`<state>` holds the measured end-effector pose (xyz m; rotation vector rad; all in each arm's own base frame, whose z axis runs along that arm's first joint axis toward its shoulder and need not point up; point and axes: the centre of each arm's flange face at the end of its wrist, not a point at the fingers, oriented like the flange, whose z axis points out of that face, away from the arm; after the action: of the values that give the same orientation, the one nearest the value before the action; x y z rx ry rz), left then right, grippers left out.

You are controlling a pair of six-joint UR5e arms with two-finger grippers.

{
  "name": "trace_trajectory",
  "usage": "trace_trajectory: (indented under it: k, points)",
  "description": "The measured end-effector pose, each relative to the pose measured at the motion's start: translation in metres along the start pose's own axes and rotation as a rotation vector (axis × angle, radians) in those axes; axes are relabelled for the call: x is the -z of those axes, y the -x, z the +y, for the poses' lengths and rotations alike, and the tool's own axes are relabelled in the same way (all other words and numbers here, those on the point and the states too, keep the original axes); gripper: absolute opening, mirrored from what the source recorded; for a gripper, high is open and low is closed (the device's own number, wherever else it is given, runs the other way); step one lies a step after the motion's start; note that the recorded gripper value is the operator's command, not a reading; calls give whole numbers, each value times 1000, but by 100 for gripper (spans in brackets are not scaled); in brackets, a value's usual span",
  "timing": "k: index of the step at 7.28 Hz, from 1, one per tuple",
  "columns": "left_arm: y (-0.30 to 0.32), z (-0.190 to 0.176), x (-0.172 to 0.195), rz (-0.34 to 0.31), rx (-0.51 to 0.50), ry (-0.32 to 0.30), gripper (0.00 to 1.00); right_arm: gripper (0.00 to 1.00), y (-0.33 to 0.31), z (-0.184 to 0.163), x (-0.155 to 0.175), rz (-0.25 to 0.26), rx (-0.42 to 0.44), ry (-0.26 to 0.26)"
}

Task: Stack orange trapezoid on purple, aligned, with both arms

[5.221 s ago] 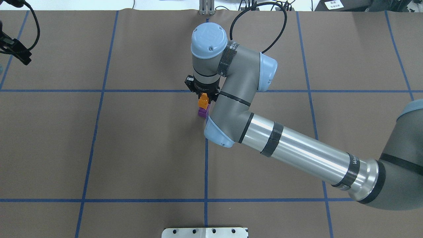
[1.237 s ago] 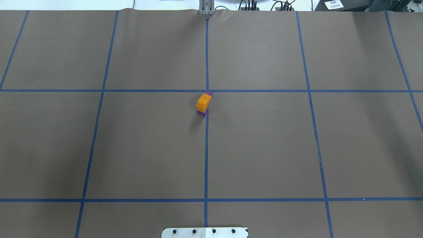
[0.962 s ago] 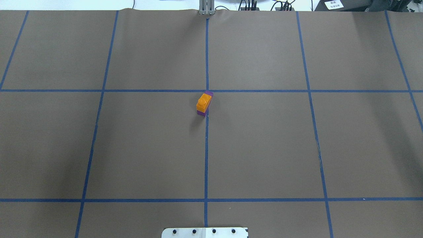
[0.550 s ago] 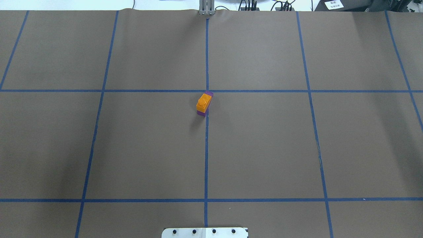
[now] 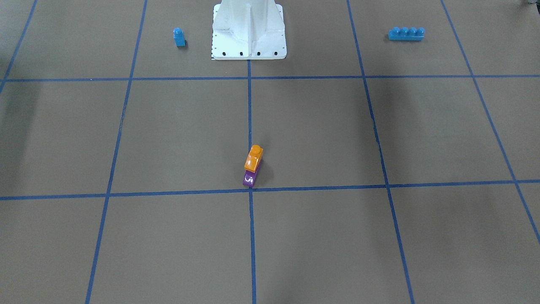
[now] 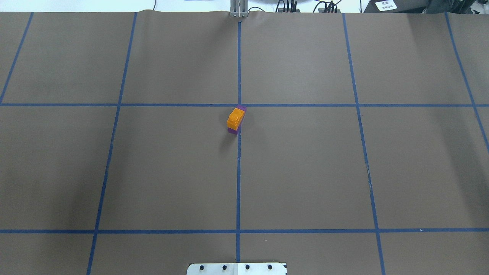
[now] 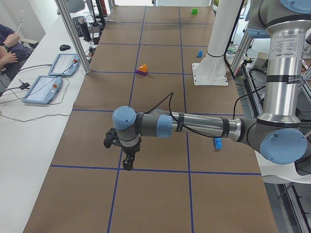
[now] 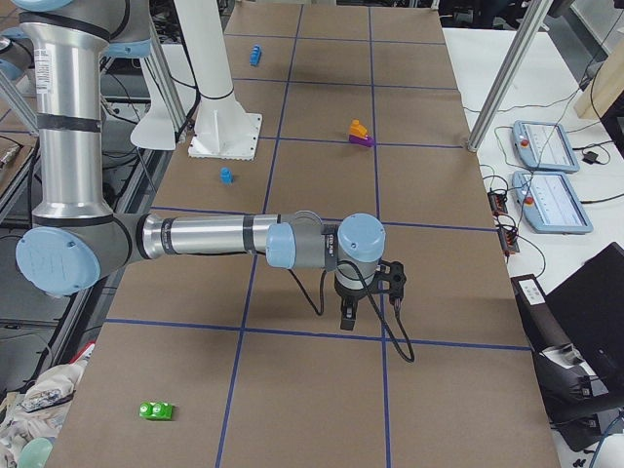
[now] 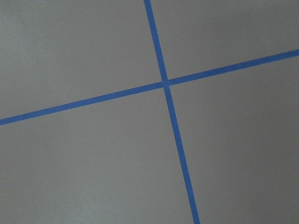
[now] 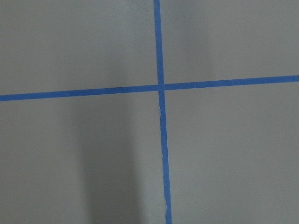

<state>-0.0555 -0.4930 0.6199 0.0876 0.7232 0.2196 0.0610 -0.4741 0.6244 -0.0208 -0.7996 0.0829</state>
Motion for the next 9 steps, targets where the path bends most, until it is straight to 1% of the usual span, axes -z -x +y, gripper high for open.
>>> trace_trajectory:
  k: [9]
  points:
    - [2, 1, -2, -1, 3, 5, 100, 100, -1, -1, -1, -1, 0, 1]
